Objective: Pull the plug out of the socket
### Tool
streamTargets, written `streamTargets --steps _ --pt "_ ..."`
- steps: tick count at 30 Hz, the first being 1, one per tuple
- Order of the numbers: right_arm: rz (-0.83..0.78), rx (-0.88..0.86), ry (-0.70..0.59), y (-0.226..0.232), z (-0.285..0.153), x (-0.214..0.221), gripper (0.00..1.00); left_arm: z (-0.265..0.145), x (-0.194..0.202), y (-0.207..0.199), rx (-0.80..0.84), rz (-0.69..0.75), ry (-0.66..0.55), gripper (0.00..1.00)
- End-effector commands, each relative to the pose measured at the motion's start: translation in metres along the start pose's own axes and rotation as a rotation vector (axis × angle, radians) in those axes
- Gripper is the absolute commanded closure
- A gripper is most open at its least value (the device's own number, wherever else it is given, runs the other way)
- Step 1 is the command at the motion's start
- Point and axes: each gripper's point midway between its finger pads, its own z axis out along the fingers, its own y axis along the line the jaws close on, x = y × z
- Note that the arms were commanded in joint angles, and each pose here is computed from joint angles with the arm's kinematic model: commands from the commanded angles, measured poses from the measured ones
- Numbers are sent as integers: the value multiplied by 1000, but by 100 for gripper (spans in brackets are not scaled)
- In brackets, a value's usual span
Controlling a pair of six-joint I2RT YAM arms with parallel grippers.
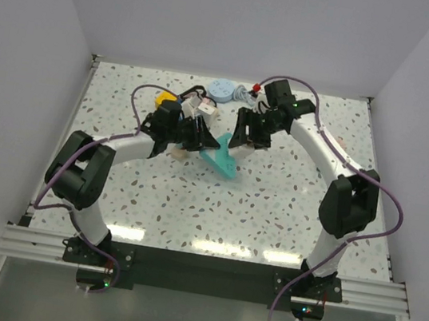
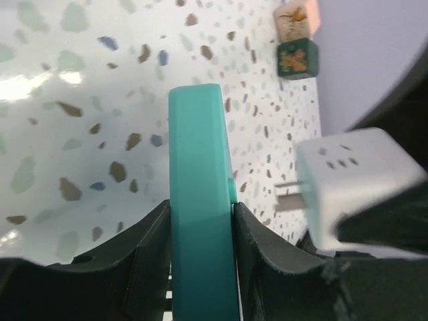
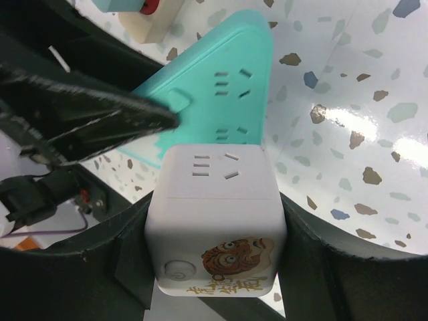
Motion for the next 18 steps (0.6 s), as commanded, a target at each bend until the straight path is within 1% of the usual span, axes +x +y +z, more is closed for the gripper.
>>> streamTargets --steps 1,5,9,11,12,13,15,16,18 --pt "-78 70 -108 37 -25 -12 100 -1 5 32 -88 -17 25 100" --pt "-93 47 -91 45 -20 -5 100 -1 2 30 -87 -17 15 100" --pt "-71 116 -151 22 -41 -17 100 -4 0 24 -74 -13 5 100" --pt "14 176 -190 -12 -57 -25 100 -5 -1 22 -70 -11 0 100" --pt "59 233 -215 -32 -64 -29 100 -6 -2 19 -59 -8 -5 100" --pt "136 301 -249 -64 -75 -34 100 -5 -4 17 -49 -7 -9 100" --pt "229 468 -286 -114 -86 -27 100 -4 -6 11 -19 -10 -15 100" --pt "303 517 -280 -141 -91 -18 100 -3 -7 8 -6 -14 -17 100" --pt "365 562 -277 -163 -95 -9 100 -1 -10 2 26 -18 -17 100"
